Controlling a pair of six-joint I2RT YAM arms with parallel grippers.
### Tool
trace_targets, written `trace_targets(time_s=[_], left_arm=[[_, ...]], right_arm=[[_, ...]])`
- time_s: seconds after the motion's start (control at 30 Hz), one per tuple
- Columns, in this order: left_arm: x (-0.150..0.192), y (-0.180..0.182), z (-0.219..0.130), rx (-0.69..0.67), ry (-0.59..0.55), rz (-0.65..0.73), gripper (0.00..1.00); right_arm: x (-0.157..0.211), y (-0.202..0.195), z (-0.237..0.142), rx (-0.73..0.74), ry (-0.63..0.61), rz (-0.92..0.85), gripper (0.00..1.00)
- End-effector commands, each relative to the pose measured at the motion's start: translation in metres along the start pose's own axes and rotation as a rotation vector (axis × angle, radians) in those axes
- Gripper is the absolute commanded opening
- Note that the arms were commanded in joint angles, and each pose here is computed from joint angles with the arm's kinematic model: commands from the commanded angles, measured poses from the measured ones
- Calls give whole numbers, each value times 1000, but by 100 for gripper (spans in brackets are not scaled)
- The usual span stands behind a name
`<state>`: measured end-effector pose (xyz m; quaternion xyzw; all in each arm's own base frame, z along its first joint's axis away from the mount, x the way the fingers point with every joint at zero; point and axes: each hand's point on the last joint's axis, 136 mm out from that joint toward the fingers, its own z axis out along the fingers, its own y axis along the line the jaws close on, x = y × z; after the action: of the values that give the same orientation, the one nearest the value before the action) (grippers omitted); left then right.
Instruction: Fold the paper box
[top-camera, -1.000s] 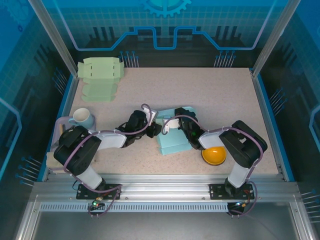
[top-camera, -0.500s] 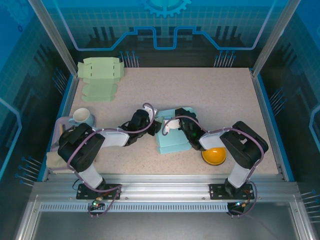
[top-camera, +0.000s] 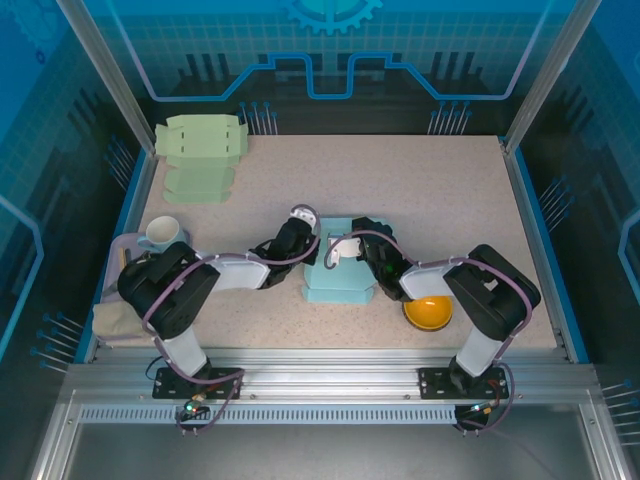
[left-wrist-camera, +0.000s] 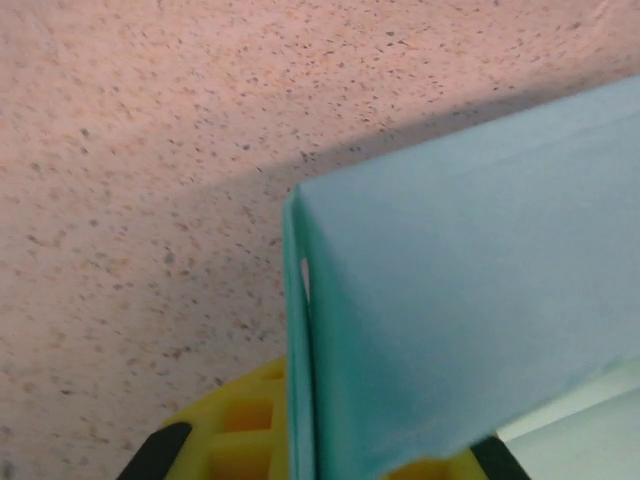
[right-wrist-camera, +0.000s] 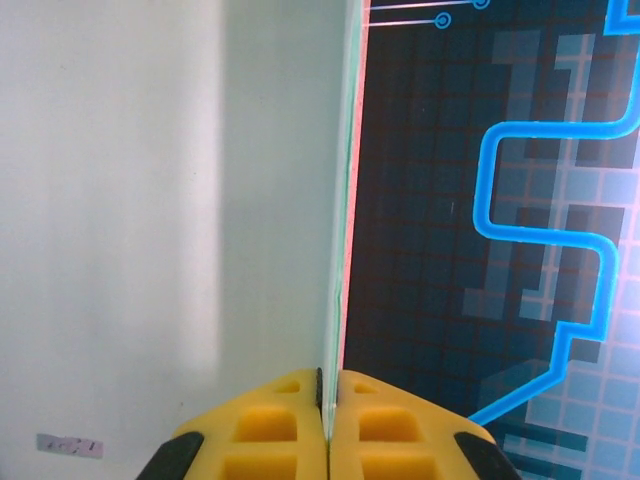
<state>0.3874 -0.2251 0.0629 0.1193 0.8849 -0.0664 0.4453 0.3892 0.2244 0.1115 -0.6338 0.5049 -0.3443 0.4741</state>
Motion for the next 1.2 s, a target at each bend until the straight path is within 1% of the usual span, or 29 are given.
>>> trace_targets(time_s=[0.0, 0.2, 0.27, 0.5, 0.63, 0.77, 0.87, 1.0, 1.1, 1.17], left_arm=[[4, 29, 2, -194, 35, -1, 0], [5, 54, 1, -401, 84, -6, 0], [7, 59, 1, -445, 94, 7, 0], [10, 58, 7, -442, 111, 11, 0], [10, 59, 14, -453, 145, -25, 0], [7, 55, 18, -428, 148, -72, 0], [3, 53, 19, -407, 148, -90, 4], [4, 59, 20, -432, 159, -122, 5], [12, 73, 24, -496, 202, -156, 3], [16, 77, 26, -513, 220, -165, 2]], right_arm=[[-9, -8, -7, -19, -45, 57, 0], [-8, -11, -8, -24, -40, 73, 0], [-8, -9, -8, -37, -39, 85, 0], [-5, -12, -7, -51, -31, 149, 0], [-5, -10, -6, -60, -27, 167, 0], [-4, -4, -3, -60, -20, 169, 0], [-4, -1, -2, -67, -19, 182, 0], [-5, 1, -1, -65, -17, 195, 0], [-7, 2, -1, -64, -16, 210, 0], [-8, 3, -1, -67, -13, 217, 0]])
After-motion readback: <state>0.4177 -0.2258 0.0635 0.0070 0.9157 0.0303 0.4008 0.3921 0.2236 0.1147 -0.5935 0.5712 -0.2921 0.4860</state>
